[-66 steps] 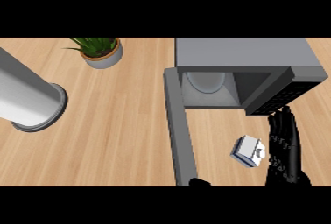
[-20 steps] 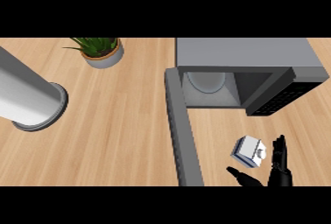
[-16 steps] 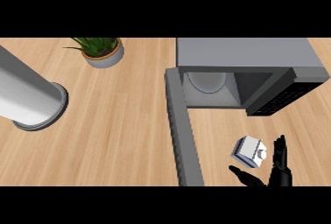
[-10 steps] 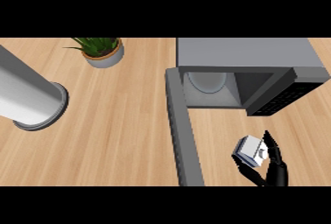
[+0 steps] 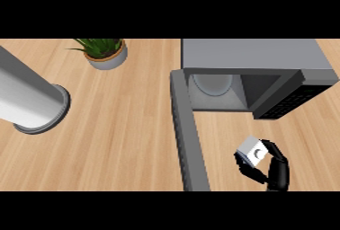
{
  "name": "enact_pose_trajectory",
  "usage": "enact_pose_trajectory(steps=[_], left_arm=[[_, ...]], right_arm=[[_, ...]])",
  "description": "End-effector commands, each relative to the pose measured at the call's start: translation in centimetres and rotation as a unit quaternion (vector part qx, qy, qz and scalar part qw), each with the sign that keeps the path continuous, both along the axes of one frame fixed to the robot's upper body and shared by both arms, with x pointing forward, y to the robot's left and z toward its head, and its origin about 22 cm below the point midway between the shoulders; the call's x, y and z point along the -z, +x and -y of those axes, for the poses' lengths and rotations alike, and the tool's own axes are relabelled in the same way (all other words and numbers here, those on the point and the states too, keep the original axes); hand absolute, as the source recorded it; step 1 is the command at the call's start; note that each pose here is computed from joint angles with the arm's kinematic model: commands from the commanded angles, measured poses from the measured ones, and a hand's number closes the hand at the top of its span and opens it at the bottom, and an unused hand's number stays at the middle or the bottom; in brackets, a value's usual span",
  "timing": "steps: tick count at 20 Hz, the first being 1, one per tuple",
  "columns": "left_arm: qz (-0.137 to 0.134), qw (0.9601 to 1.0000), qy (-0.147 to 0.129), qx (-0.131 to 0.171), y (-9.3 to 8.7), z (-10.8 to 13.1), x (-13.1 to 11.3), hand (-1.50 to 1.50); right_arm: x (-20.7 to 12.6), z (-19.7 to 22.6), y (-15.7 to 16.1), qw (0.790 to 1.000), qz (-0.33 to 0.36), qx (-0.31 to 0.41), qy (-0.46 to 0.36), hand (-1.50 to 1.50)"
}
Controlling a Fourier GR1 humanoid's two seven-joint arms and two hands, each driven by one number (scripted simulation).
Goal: Pick up the milk, place it into the microwave and close the microwave
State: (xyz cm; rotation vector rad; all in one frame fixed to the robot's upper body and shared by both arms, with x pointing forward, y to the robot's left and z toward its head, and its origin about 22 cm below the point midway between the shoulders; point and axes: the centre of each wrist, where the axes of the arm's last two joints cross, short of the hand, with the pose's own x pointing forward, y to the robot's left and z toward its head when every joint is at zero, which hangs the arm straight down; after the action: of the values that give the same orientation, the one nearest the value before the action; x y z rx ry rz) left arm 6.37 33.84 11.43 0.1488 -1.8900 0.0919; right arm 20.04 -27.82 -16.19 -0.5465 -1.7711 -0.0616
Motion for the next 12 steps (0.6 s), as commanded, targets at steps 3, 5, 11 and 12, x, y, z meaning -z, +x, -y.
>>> enact_pose_trajectory(steps=[3,5,11,12], left_arm=[[0.038,0.9992,-0.003,0.011,-0.1,0.7,-1.8,-1.5],[0.035,0.9992,-0.008,0.019,-0.1,0.9,-0.7,-1.5],[0.035,0.9989,-0.009,0.029,0.0,1.1,-1.2,-1.5],[0.032,0.999,-0.014,0.028,-0.8,0.3,-0.6,-1.5]], right_arm=[[-0.3,-1.2,0.6,0.998,0.047,-0.049,0.009,1.5],[-2.8,0.3,4.2,0.992,0.052,-0.113,0.006,1.5],[-5.4,2.1,8.0,0.962,0.049,-0.266,0.046,1.5],[-6.3,3.1,8.2,0.955,0.044,-0.289,0.044,1.5]])
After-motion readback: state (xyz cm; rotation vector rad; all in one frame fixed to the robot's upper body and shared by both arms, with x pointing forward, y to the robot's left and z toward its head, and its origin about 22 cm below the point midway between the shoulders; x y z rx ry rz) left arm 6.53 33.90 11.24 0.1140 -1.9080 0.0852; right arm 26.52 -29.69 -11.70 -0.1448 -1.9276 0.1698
